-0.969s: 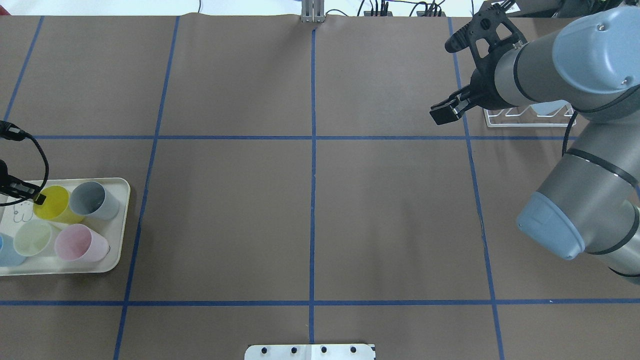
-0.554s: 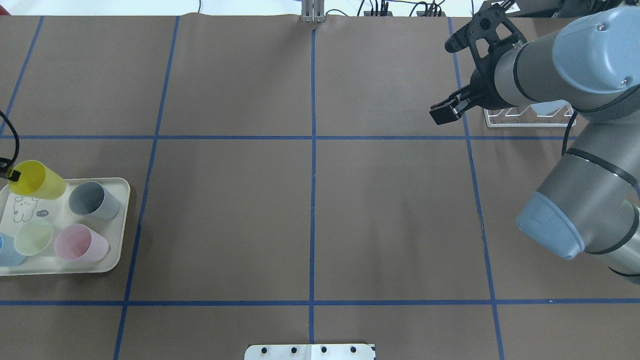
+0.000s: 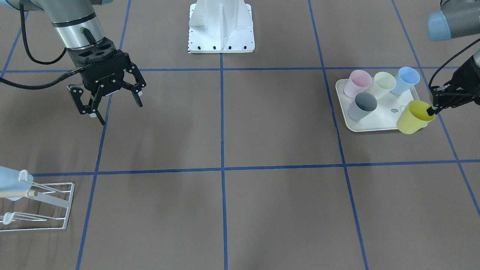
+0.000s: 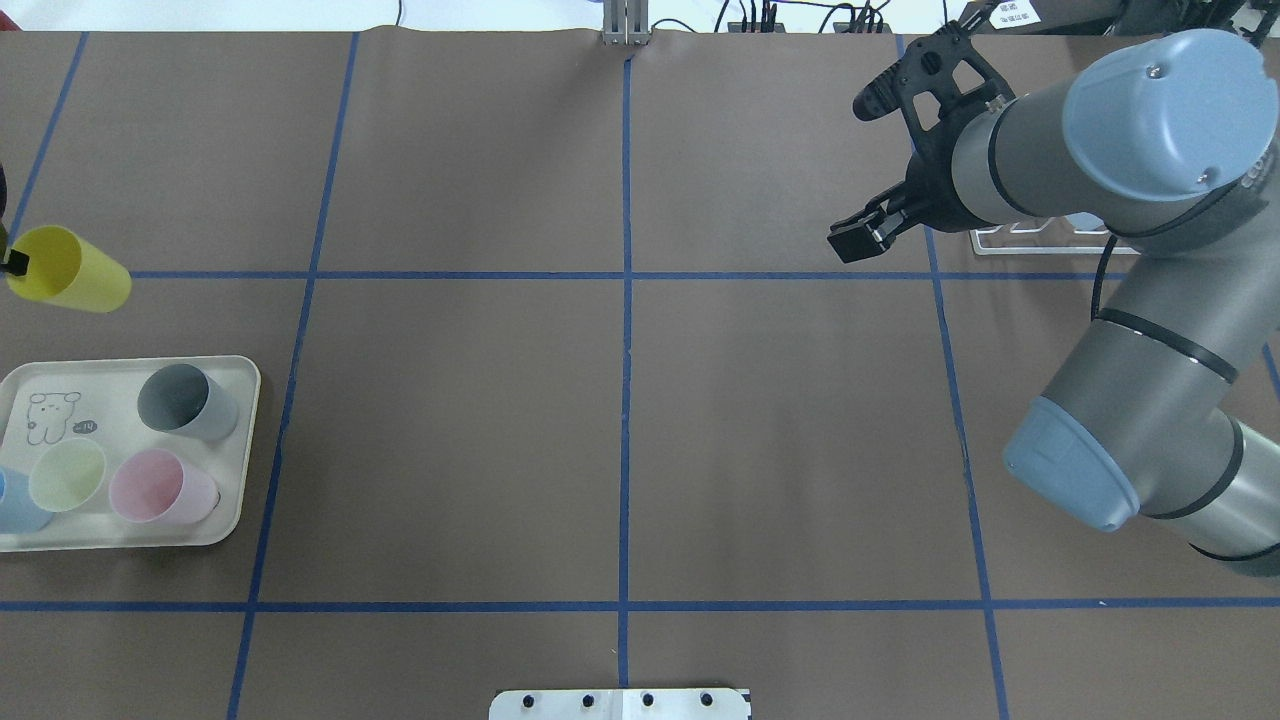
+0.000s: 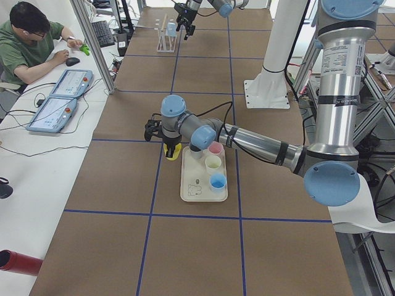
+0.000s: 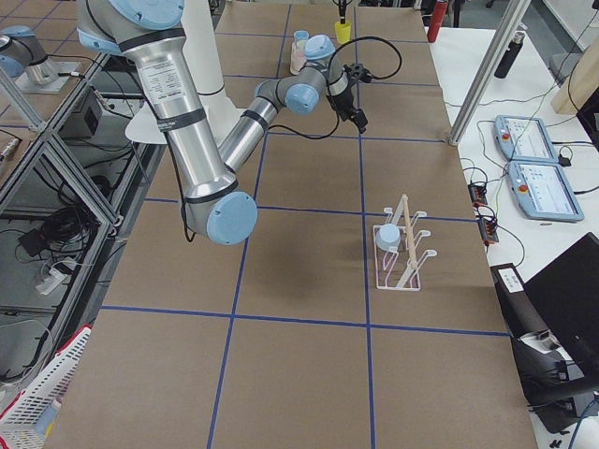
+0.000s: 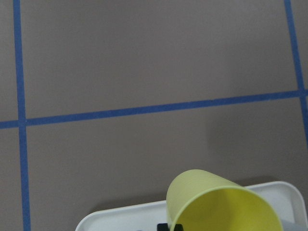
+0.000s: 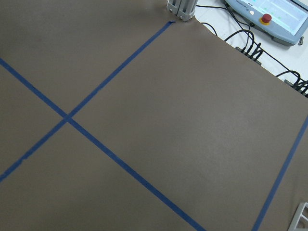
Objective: Transfer IKEA cup to right arm and place on rack
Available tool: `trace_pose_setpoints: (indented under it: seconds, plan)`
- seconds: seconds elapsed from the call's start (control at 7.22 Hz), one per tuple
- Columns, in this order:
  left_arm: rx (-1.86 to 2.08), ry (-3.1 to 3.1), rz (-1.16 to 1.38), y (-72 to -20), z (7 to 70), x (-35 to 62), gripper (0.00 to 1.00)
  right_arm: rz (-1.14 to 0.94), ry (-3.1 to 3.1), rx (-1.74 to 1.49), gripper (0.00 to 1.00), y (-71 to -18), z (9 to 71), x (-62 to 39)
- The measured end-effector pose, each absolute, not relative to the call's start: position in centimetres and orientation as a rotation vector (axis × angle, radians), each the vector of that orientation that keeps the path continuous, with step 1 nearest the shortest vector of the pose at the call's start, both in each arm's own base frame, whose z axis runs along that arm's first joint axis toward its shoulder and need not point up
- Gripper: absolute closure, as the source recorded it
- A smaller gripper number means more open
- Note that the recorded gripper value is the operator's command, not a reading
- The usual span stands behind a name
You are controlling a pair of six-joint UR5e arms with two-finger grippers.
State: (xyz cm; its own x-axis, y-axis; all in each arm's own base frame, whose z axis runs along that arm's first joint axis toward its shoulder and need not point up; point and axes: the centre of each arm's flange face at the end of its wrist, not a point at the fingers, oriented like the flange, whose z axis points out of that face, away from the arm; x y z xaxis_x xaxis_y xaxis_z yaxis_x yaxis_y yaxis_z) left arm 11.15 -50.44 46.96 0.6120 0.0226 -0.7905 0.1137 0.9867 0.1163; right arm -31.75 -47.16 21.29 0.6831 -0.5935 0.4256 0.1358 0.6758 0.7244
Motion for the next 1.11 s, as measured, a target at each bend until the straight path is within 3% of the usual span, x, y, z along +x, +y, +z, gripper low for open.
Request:
trace_pose_setpoints:
  seconds: [0.42,0.69,1.11]
  plan:
    - [0.022,1.136,-0.257,-52.3,35.3,12.7,1.00,-0.472,-0.745,0.799,0.00,-48.3,15.8,-33.6]
    - [-0.073,1.249,-0.362,-53.1,27.5,13.5,1.00,-0.475,-0.779,0.839,0.08,-49.8,11.1,-36.0]
    - [-0.163,1.334,-0.469,-54.0,18.9,14.5,1.00,-0.480,-0.867,1.052,0.08,-49.4,9.6,-40.8]
